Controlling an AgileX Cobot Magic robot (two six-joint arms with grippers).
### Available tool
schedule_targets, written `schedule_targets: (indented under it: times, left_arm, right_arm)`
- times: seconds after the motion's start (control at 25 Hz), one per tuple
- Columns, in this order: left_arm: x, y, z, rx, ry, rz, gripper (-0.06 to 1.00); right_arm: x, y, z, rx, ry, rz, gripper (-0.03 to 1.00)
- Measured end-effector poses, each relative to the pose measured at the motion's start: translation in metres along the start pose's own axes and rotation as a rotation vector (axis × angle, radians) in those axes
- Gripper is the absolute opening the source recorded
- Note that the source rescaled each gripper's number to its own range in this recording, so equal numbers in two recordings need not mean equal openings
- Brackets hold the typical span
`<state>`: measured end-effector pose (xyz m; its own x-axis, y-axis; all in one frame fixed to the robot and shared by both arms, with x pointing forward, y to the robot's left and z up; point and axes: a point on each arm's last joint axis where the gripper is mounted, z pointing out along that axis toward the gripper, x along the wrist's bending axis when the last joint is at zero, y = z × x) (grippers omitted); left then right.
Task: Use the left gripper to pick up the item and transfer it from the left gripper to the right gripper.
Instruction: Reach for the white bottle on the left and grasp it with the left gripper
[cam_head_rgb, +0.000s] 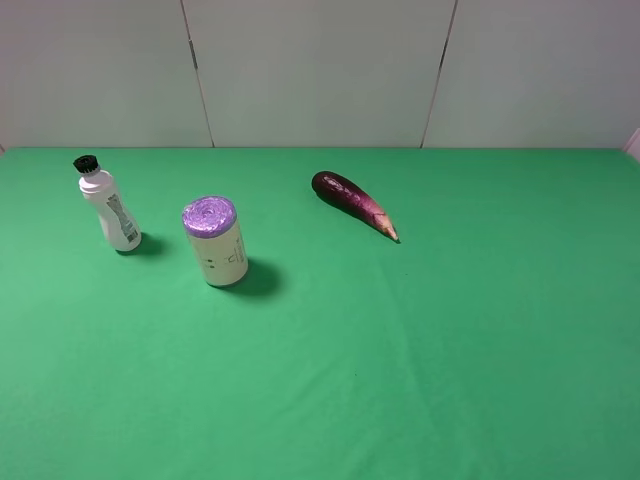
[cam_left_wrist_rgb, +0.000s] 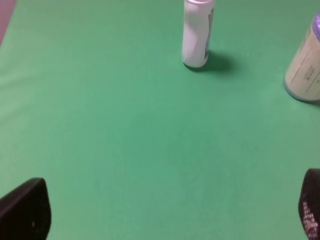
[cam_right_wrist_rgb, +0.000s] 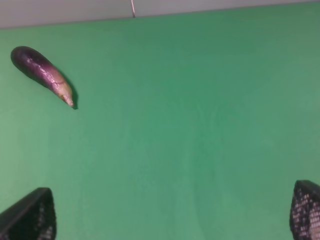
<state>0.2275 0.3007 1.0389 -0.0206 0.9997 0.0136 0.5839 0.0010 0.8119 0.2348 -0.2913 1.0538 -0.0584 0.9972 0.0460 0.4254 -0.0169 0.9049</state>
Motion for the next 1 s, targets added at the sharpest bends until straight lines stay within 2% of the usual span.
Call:
schedule_targets:
  times: [0.24, 0.68, 0.88, 1.0]
  left_arm:
    - [0.000, 0.015, -0.007, 0.099, -0.001, -0.021, 1.00]
    - [0.002, 0.102, -0.005, 0.235, -0.001, -0.020, 1.00]
    - [0.009, 0.140, 0.012, 0.296, 0.059, -0.001, 1.00]
    - [0.010, 0.160, 0.025, 0.324, 0.072, 0.002, 1.00]
  right_arm:
    - [0.000, 0.000, 0.000, 0.000, 0.000, 0.000, 1.00]
    - [0.000, 0.000, 0.000, 0.000, 0.000, 0.000, 1.00]
    - [0.000, 0.000, 0.000, 0.000, 0.000, 0.000, 1.00]
    - [0.000, 0.000, 0.000, 0.000, 0.000, 0.000, 1.00]
